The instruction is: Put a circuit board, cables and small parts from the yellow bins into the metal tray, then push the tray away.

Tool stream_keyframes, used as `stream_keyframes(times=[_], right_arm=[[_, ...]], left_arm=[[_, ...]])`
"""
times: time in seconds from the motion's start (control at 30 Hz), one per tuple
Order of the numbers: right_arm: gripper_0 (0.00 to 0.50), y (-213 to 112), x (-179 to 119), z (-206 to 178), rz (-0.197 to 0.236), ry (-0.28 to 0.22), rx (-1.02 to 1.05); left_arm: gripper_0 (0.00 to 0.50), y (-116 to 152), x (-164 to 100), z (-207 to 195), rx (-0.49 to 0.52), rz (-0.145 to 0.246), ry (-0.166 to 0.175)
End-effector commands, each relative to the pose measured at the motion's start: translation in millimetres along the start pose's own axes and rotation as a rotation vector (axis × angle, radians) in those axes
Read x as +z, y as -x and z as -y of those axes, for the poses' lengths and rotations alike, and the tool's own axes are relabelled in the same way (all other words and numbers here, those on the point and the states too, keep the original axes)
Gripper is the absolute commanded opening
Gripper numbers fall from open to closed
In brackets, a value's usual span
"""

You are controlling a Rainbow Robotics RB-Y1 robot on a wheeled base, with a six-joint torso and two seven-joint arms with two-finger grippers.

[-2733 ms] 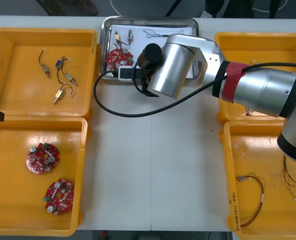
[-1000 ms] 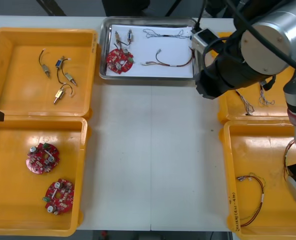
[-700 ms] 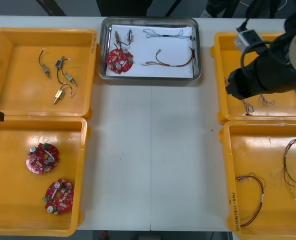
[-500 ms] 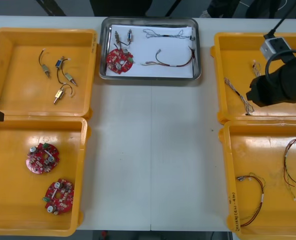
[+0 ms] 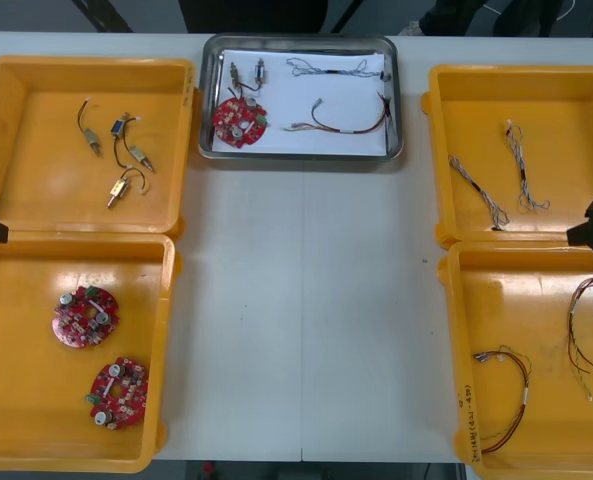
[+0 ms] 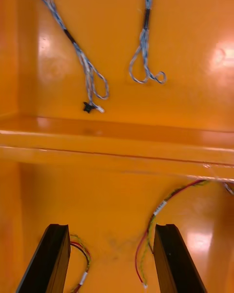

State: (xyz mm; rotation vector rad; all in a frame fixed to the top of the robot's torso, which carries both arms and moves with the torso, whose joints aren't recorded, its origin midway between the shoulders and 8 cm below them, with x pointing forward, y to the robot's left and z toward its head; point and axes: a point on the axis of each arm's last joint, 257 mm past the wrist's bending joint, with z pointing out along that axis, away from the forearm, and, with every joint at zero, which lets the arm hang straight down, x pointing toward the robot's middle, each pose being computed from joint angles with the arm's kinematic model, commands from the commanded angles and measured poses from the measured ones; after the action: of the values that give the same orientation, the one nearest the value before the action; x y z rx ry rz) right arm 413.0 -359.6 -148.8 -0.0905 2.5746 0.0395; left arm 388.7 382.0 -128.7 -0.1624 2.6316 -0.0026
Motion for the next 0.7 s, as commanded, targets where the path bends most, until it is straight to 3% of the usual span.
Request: stream_keyframes(times=[0.03,0.4,0.5,0.7], right_arm=[[0.5,-3.3,-21.4,32.7,0.021,-0.075,0.061],[0.5,-33.6,-15.9,42.1,-0.033,-0.066,0.131],[0.5,-37.7,-18.4,40.4,-0.034,-0.036,0.154],[0.5,-35.9,-25.3,45.3,-0.024,-0.052,0.154]], left_arm=[[0.5,0.0,-2.5,-6.8,0.036,0.01,0.006],[0.5,0.0,-2.5,-6.8,0.036,0.01,0.006],[0.5,0.0,-2.5,-6.8,0.036,0.01,0.006],[0.5,0.0,-2.5,-6.8,0.036,0.01,0.006]])
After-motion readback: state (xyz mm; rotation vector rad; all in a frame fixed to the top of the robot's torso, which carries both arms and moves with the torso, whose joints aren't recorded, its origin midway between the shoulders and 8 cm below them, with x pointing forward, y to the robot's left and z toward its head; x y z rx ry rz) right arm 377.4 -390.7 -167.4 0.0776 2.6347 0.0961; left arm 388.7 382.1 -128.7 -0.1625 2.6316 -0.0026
